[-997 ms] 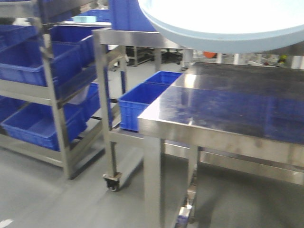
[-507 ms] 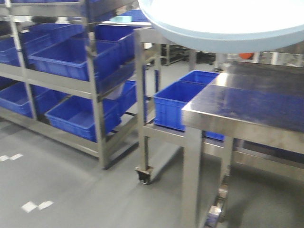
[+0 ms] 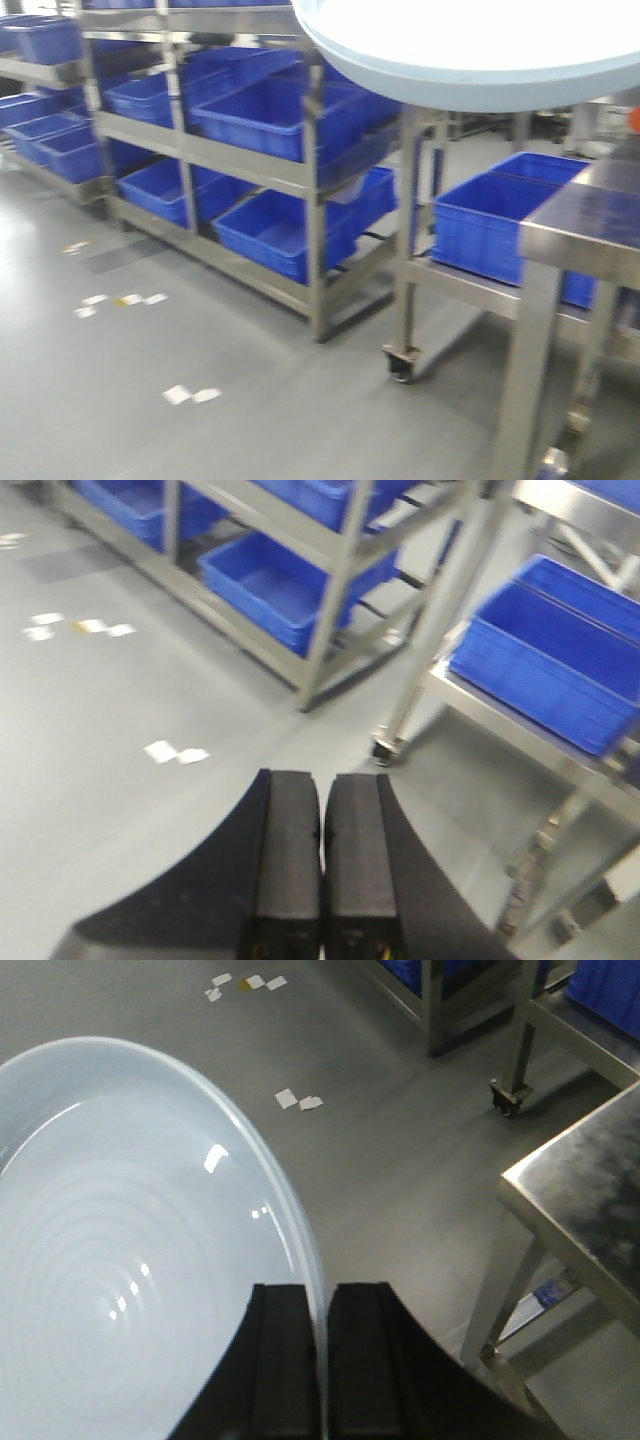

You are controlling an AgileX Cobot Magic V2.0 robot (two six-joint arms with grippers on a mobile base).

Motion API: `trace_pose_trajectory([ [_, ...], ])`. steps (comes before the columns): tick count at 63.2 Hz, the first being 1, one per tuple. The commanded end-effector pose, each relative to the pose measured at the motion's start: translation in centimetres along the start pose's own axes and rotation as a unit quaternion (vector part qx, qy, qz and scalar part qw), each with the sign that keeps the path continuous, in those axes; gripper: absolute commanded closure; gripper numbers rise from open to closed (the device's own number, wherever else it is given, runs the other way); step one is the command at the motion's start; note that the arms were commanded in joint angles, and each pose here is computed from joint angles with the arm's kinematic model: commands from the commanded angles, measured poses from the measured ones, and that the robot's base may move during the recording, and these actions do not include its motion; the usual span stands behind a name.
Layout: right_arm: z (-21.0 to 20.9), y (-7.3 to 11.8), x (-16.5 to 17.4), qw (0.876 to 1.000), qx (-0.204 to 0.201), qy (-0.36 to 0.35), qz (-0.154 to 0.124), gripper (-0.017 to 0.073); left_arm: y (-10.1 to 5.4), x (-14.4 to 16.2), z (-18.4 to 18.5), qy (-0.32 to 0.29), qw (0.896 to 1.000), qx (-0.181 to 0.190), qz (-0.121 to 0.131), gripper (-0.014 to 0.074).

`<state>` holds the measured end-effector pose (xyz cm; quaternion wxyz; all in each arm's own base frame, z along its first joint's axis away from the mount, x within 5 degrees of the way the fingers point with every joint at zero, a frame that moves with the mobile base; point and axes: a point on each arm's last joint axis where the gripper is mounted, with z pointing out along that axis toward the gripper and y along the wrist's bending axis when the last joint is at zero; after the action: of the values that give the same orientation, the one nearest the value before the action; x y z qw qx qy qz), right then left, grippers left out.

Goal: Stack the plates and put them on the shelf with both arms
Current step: 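Turn the base away from the table, keeping the plates in the right gripper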

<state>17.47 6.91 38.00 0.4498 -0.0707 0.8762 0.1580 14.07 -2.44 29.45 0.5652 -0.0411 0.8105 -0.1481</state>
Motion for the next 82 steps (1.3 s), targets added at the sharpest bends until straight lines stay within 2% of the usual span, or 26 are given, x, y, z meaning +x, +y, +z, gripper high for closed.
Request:
trace_pose_trajectory([
  [1, -1.09, 0.42, -1.55, 0.998, -0.014, -0.063, -0.001, 0.0512, -0.32, -1.61, -0.32, -0.052, 0.999, 0.004, -0.001, 0.0504],
  [82, -1.09, 0.42, -1.55, 0.998, -0.014, -0.063, -0.001, 0.0512, -0.32, -1.61, -0.32, -0.052, 0.999, 0.004, -0.001, 0.0504],
])
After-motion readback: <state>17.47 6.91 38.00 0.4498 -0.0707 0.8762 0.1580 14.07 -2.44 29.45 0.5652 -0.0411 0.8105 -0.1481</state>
